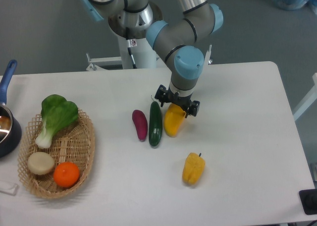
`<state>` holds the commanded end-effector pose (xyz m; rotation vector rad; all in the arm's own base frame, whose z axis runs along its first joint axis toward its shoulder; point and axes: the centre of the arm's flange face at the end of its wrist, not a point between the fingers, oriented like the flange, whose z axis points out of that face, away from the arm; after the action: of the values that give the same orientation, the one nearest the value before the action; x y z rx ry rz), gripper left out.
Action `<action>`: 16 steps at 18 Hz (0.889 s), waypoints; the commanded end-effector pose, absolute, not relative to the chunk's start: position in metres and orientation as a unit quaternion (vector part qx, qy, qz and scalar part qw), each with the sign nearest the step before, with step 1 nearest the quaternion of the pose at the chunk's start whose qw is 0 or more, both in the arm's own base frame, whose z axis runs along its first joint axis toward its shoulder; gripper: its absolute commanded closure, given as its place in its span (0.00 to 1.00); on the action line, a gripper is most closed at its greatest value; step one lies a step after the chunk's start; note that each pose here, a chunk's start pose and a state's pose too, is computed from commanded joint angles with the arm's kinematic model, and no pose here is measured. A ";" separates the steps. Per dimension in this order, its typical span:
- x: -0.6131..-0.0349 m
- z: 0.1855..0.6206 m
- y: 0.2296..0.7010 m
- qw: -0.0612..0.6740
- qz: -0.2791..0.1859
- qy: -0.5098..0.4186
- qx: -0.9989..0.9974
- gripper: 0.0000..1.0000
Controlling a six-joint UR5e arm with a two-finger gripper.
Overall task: Pick up the mango from the table
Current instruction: 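Lower the gripper around the yellow mango and close it, then lift the grasped mango up and carry it away from the cucumber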
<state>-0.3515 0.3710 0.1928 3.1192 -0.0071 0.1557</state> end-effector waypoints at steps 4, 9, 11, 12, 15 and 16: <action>-0.357 0.195 0.374 0.007 0.046 -0.005 0.999 0.54; -0.371 0.217 0.379 -0.004 0.021 -0.002 1.000 0.94; -0.383 0.232 0.381 -0.004 0.001 0.000 1.000 0.93; -0.391 0.240 0.382 -0.009 -0.007 0.003 1.000 0.93; -0.418 0.269 0.379 -0.023 -0.034 0.017 0.999 0.93; -0.427 0.280 0.375 -0.029 -0.044 0.022 0.998 0.93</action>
<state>-0.4269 0.3755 0.2801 3.1955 0.0703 -0.1419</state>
